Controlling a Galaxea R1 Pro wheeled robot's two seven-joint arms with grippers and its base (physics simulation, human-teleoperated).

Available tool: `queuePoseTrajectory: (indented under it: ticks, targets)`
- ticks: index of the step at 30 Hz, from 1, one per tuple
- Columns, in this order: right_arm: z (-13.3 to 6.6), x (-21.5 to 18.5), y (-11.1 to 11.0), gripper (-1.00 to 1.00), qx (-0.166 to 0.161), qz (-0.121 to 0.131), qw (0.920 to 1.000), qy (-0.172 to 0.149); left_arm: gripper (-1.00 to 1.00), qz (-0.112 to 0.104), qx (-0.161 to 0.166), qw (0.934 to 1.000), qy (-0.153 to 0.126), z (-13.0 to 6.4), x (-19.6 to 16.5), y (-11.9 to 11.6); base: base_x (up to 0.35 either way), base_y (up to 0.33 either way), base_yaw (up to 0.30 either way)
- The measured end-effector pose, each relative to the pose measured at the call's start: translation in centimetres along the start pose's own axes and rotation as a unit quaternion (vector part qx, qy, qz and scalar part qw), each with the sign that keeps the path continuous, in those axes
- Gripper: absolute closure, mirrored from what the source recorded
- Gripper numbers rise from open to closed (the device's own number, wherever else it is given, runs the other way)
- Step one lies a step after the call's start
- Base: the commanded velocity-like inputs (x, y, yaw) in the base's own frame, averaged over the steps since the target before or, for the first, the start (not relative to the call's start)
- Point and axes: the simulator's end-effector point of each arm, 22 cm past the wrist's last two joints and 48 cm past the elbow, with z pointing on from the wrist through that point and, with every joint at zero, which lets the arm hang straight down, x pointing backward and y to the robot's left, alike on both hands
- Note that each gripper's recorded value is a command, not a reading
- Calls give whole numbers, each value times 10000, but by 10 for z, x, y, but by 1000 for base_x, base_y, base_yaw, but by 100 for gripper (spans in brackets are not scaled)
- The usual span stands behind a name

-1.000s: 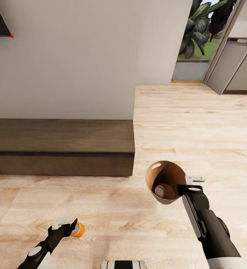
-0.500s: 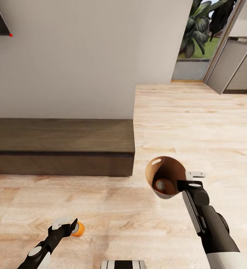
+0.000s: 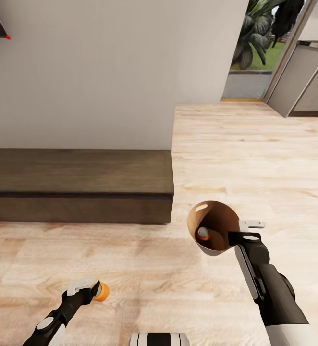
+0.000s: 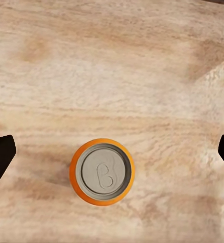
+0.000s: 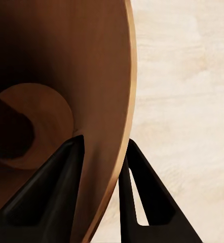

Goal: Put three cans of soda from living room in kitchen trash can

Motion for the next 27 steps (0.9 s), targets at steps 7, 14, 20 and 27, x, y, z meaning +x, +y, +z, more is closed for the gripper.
queuePoseTrajectory:
  ticks: [7, 14, 20, 27]
  targets:
    - [0, -4, 1, 100, -9, 23, 10000, -60, -100, 0, -7, 10000, 52, 1, 5, 1, 0, 0, 0]
    - [3, -2, 2, 100, -16, 20, 10000, -39, -100, -1, -17, 9999, 110, 2, 11, 2, 0, 0, 0]
    - [6, 1, 3, 100, -15, 4, 10000, -3, -100, -3, -23, 9999, 149, 3, 15, 3, 0, 0, 0]
    - [6, 2, 3, 100, -9, -4, 10000, 3, -100, -4, -23, 9999, 156, 3, 16, 3, 0, 0, 0]
